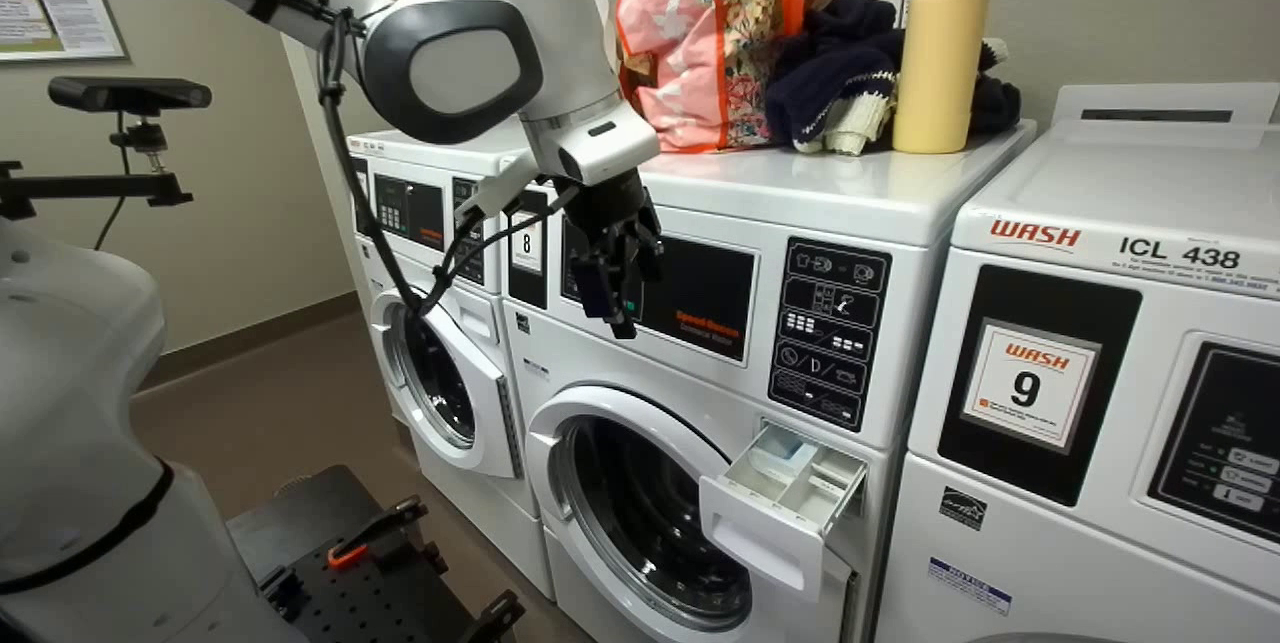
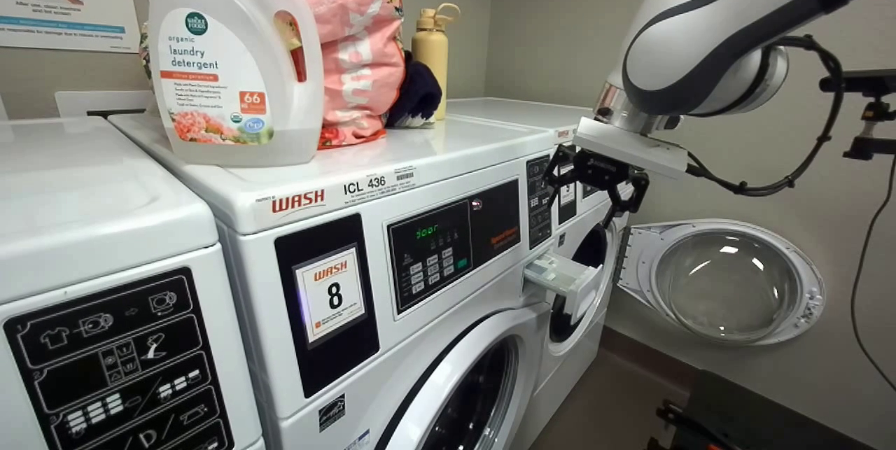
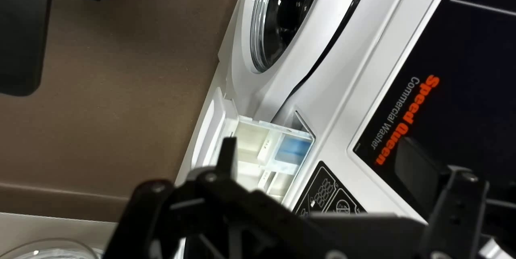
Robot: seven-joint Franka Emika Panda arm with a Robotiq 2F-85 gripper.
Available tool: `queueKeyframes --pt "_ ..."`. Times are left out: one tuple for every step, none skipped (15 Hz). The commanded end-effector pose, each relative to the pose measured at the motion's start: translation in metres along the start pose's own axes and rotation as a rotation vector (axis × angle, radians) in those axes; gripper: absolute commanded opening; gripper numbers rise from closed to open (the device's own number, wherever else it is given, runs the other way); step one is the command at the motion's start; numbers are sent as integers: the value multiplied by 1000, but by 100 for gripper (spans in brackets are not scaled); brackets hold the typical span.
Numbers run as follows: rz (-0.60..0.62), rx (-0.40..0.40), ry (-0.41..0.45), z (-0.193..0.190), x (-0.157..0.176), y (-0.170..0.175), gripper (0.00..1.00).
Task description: Close the detergent tray on the second washing machine
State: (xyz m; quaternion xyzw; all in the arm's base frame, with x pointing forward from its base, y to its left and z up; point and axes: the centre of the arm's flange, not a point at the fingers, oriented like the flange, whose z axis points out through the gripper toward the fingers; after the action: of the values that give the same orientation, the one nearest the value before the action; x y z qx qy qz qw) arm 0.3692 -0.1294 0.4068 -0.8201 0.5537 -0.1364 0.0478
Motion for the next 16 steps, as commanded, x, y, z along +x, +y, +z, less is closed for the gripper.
queueKeyframes --pt "56 -39 2 20 41 -10 100" --pt "64 -49 -10 25 52 -8 100" --pt "78 -58 -20 31 60 -5 100" --pt "96 -70 -33 34 67 2 100" --pt "117 -82 -41 39 72 8 100" --pt "137 -92 -54 44 76 14 100" --pt "155 -99 -65 50 80 21 100" --pt "171 -103 -76 58 83 29 100" --pt "189 -116 -82 65 85 34 100" --pt "202 -124 -95 74 88 43 100" --pt "213 -130 -106 82 88 47 100" --pt "225 -144 -121 90 91 57 100" --pt "240 -163 -129 100 92 64 100" --pt "251 -171 -145 108 94 71 100" --pt "265 -184 -154 116 94 76 100" --pt "274 -202 -160 125 95 80 100"
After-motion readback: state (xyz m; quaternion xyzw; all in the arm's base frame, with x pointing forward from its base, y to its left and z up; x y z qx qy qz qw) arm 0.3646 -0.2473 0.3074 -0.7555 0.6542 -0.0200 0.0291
